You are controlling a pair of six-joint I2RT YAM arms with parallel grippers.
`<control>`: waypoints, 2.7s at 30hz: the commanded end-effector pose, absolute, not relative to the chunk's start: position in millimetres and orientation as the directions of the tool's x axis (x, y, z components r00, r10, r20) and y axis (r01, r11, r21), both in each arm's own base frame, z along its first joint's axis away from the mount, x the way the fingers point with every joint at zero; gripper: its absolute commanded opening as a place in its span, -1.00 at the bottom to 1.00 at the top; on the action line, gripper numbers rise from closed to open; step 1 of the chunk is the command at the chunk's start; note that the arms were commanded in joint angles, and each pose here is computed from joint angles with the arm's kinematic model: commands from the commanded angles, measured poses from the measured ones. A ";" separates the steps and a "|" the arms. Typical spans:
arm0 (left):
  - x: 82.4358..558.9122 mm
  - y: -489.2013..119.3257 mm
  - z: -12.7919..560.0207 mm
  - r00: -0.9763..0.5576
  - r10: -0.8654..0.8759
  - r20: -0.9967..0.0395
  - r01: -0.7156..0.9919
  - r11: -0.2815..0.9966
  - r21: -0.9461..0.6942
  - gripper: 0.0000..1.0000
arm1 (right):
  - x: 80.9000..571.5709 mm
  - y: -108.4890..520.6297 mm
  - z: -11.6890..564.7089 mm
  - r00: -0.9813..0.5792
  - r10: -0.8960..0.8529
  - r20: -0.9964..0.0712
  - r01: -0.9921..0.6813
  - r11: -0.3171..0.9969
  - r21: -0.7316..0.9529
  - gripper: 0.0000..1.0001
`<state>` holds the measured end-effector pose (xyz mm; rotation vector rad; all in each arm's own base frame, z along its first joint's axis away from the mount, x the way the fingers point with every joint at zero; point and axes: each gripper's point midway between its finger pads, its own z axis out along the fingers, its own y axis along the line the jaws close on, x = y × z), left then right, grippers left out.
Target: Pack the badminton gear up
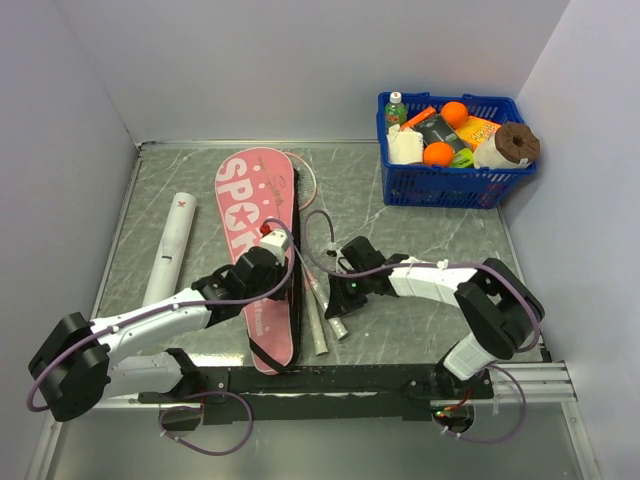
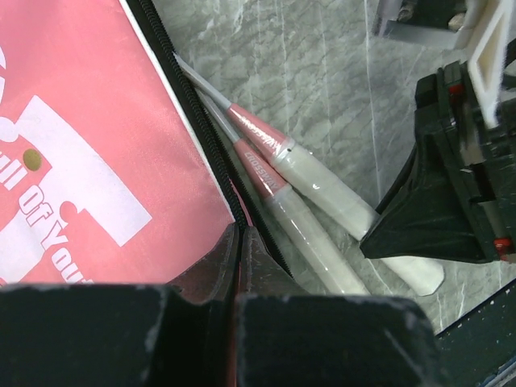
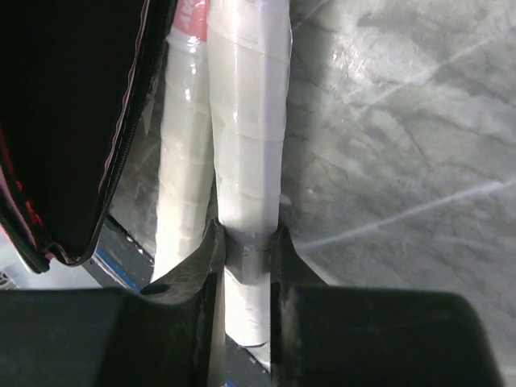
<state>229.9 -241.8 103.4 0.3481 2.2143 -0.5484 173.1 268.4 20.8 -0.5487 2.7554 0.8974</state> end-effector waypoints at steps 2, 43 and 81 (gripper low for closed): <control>229.8 -253.5 117.3 -0.591 0.050 -0.805 0.460 0.841 -0.285 -0.98 | 186.1 273.3 64.7 -0.896 -0.237 -0.376 -0.414 0.753 0.511 -0.90; 206.6 -271.0 129.4 -0.527 0.065 -0.848 0.582 0.754 -0.304 -0.98 | 150.7 345.3 90.3 -0.882 -0.231 -0.410 -0.444 0.699 0.560 0.05; 203.3 -272.9 108.2 -0.495 0.129 -0.859 0.612 0.754 -0.239 -0.98 | 116.4 325.3 48.0 -0.920 -0.230 -0.317 -0.386 0.661 0.643 -0.27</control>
